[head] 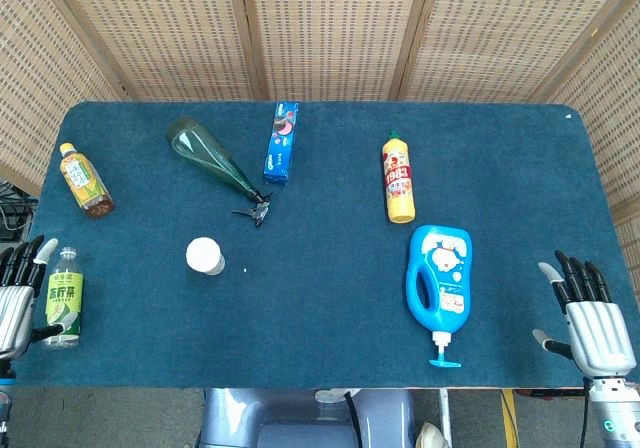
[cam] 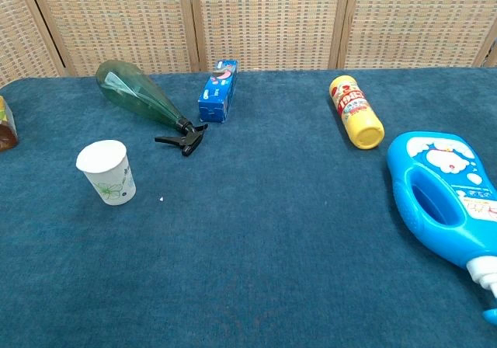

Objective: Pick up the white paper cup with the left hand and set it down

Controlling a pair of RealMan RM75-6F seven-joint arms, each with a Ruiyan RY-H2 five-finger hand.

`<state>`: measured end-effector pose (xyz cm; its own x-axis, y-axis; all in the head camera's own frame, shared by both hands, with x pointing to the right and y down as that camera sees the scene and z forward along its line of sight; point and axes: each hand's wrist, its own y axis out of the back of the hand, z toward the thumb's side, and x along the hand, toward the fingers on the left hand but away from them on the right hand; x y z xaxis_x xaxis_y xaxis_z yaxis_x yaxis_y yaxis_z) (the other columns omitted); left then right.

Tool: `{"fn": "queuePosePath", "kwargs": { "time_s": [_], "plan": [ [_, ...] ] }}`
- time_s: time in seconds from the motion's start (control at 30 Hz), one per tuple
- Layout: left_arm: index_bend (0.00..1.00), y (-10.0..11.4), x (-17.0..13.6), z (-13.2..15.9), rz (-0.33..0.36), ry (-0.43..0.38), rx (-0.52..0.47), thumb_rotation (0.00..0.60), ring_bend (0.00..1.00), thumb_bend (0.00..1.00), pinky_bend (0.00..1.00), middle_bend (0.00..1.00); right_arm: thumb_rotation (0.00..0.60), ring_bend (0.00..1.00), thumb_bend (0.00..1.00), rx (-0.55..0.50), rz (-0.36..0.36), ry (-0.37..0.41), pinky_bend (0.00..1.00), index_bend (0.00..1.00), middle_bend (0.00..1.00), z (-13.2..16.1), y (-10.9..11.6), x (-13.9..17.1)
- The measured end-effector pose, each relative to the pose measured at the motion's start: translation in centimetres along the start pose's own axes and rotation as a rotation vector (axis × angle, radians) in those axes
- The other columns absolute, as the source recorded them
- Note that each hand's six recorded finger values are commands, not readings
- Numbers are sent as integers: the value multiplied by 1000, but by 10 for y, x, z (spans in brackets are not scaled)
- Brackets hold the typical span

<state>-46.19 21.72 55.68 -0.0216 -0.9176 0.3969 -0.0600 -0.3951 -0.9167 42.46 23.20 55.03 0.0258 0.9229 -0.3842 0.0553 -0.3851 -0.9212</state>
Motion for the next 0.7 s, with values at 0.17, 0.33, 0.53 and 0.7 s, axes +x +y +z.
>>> {"fn": "queuePosePath", "kwargs": {
  "time_s": [0.17,0.33,0.53,0.7],
  "plan": [
    [0,-2,1,0,-4,-1,-2,600,0,152,26,0,600,0,0,-4,0,9,0,0,0,3,-2,0],
    [0,-2,1,2,-6,-10,-5,600,0,152,27,0,600,0,0,-11,-1,19,0,0,0,5,-2,1],
    [0,-4,2,5,-19,-19,-13,600,0,152,27,0,600,0,0,-12,-4,22,0,0,0,6,-2,1],
    [0,-6,5,9,-24,-31,-17,600,0,159,29,0,600,0,0,-23,-13,24,0,0,0,6,0,0]
  ]
}}
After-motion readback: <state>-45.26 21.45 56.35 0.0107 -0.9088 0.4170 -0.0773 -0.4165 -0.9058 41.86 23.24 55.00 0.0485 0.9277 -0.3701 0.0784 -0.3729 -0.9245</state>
